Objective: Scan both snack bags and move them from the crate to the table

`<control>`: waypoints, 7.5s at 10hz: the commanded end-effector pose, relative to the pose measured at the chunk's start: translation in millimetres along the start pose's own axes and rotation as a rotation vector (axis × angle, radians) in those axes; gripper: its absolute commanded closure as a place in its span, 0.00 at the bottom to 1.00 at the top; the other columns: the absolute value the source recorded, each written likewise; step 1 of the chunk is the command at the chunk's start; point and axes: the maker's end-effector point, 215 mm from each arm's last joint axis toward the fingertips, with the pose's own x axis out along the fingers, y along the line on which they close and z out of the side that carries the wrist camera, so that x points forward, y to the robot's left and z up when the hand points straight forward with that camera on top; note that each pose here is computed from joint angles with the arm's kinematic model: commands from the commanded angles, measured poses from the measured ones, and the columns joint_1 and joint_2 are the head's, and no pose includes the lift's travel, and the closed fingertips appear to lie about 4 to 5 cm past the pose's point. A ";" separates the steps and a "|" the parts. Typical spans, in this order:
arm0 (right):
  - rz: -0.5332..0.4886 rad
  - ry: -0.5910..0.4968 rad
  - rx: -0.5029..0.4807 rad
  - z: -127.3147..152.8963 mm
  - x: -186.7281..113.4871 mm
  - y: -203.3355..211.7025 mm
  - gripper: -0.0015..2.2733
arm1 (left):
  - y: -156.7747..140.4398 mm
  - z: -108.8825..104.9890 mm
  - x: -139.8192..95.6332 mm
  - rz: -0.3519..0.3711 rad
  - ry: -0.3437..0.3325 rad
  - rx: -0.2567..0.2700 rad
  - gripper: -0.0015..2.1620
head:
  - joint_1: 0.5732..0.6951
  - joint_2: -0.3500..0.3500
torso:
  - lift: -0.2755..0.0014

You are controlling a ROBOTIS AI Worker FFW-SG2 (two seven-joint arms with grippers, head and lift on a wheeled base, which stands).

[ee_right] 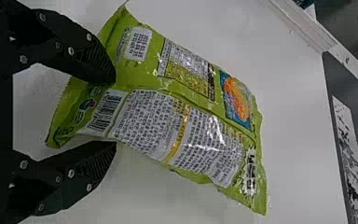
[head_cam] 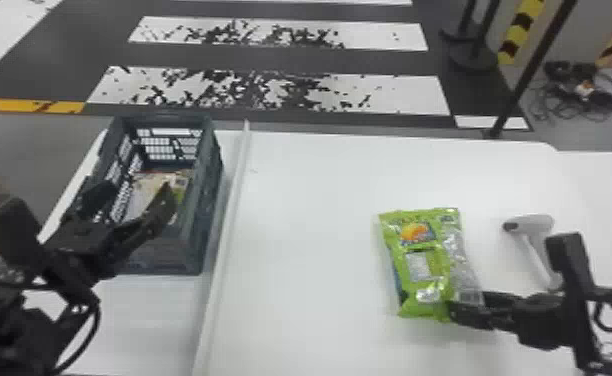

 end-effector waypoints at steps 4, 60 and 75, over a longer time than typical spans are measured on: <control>0.050 -0.128 0.001 34.5 -29.4 3.5 0.99 | -0.1 -0.8 0.0 0.001 0.002 -0.001 0.05 | 1.00 0.52 | 0.68; -0.500 -0.927 -0.086 166.4 -76.5 69.3 0.03 | 91.2 -59.1 118.9 -0.227 0.745 0.473 0.07 | 1.00 0.69 | 0.68; -0.469 -0.919 -0.054 165.6 -73.7 64.9 0.03 | 82.2 -110.9 107.5 -0.253 0.837 0.390 0.99 | 1.00 0.65 | 0.68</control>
